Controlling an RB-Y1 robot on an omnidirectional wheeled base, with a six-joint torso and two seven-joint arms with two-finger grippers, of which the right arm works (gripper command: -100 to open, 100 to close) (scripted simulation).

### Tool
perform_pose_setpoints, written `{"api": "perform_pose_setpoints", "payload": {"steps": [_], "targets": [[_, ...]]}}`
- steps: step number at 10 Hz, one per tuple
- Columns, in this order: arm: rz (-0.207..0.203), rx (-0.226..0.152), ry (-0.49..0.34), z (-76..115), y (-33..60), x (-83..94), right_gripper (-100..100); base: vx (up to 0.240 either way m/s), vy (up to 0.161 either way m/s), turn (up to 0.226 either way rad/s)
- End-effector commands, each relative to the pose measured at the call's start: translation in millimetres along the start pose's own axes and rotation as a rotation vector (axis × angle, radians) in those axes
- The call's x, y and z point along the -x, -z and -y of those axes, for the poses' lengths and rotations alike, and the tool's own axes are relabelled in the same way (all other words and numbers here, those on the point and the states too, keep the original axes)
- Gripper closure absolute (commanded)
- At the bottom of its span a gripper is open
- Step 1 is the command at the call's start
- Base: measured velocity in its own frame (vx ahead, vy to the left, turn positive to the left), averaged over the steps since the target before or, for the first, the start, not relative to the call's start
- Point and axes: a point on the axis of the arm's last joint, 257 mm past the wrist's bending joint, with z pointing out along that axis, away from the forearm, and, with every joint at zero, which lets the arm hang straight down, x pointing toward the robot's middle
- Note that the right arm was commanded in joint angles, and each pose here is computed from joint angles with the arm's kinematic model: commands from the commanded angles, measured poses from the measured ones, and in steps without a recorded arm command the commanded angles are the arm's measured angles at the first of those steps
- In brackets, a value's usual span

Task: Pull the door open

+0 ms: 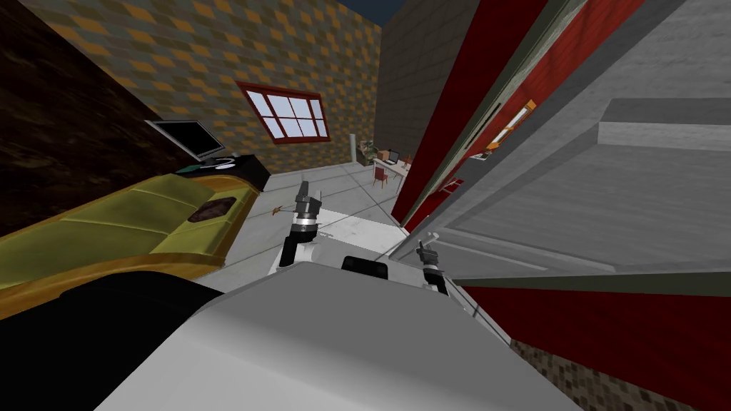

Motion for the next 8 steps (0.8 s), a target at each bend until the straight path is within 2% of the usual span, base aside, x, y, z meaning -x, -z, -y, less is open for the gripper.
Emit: {"api": "perform_pose_setpoints", "payload": {"steps": [1,6,7,8], "targets": [[-0.001,-0.026,-0.001,2.2,8.1,0.7,100,-0.218,-0.074,0.102],[-0.004,-0.095,-0.004,5.3,29.2,-0.9,100,-0.188,-0.050,0.086],[-0.001,-0.088,-0.002,5.6,26.7,0.2,100,-0.089,-0.014,0.015],[0.001,-0.103,-0.002,5.5,33.6,1.3,100,-0.119,-0.043,0.138]]}}
